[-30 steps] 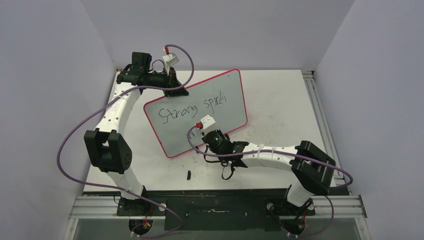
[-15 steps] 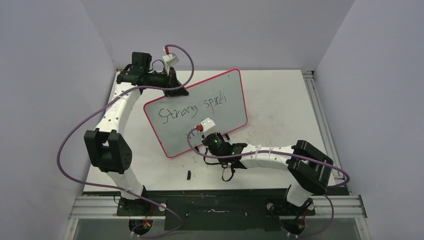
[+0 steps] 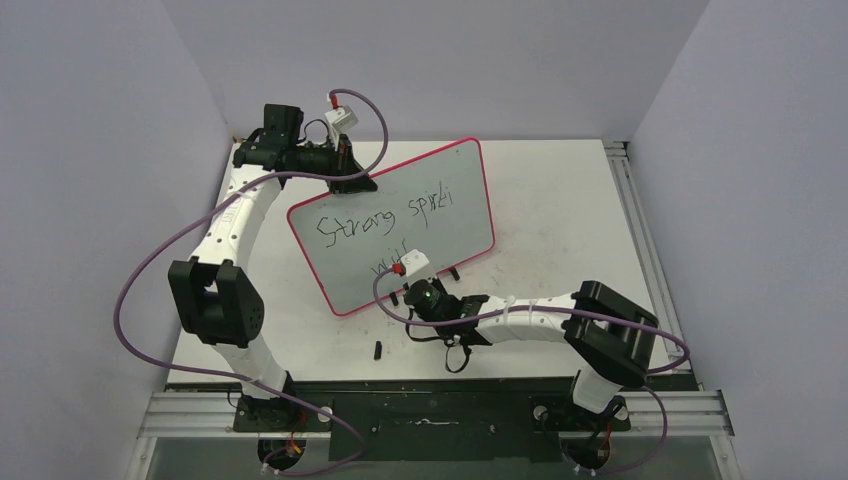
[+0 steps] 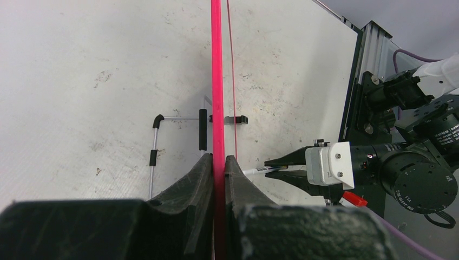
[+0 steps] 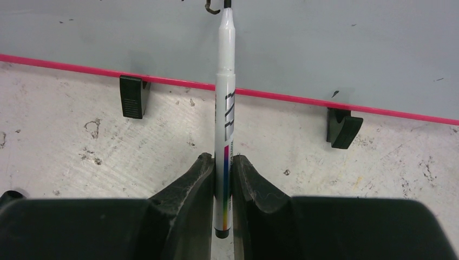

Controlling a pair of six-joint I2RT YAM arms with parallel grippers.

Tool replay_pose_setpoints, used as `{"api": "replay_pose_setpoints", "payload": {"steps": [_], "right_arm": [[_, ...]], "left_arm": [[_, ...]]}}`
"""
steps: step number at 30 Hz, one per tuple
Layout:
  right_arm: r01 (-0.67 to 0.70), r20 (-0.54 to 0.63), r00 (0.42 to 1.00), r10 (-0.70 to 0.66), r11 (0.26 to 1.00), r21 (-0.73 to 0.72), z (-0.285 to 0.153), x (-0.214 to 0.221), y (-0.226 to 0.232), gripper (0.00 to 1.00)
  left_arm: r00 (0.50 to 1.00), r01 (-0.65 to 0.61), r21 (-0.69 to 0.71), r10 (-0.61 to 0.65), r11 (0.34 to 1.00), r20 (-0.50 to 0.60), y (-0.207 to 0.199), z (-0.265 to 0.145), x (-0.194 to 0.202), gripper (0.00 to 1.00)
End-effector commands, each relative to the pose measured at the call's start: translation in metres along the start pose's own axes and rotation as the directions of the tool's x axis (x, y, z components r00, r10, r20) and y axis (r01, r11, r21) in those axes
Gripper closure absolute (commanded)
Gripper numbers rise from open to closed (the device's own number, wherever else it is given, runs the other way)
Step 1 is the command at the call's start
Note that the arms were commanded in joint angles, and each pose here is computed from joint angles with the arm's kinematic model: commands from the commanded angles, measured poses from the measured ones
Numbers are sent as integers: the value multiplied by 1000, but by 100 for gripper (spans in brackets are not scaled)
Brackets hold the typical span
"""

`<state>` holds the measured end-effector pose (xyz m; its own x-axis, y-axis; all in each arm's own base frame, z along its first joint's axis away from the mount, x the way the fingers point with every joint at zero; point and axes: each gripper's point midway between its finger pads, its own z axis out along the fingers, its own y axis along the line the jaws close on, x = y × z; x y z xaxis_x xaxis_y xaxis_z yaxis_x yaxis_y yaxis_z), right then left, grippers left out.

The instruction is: Write a sentence on the whiteboard

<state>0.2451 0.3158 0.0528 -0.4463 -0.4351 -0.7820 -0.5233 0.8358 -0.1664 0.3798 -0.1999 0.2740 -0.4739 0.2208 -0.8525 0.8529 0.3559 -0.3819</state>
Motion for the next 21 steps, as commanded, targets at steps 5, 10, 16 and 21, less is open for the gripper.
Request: {"api": "replay_pose_setpoints", "payload": {"steps": [5, 10, 16, 21], "right_arm": [[-31, 21, 999, 31, 1000, -5, 1, -6, 5, 95], [-41, 54, 998, 40, 999, 14, -3, -18, 1, 95], [-41, 87, 995, 38, 999, 32, -5, -33, -6, 95], [-41, 102, 994, 36, 998, 42, -4, -41, -11, 95]], "left_arm": [[991, 111, 51, -107, 992, -86, -17, 8, 31, 100], [991, 112, 51, -107, 992, -86, -17, 8, 31, 100], [991, 111, 50, -107, 993, -86, -17, 8, 31, 100], [990, 113, 50, -108, 992, -86, -17, 8, 32, 100]]}}
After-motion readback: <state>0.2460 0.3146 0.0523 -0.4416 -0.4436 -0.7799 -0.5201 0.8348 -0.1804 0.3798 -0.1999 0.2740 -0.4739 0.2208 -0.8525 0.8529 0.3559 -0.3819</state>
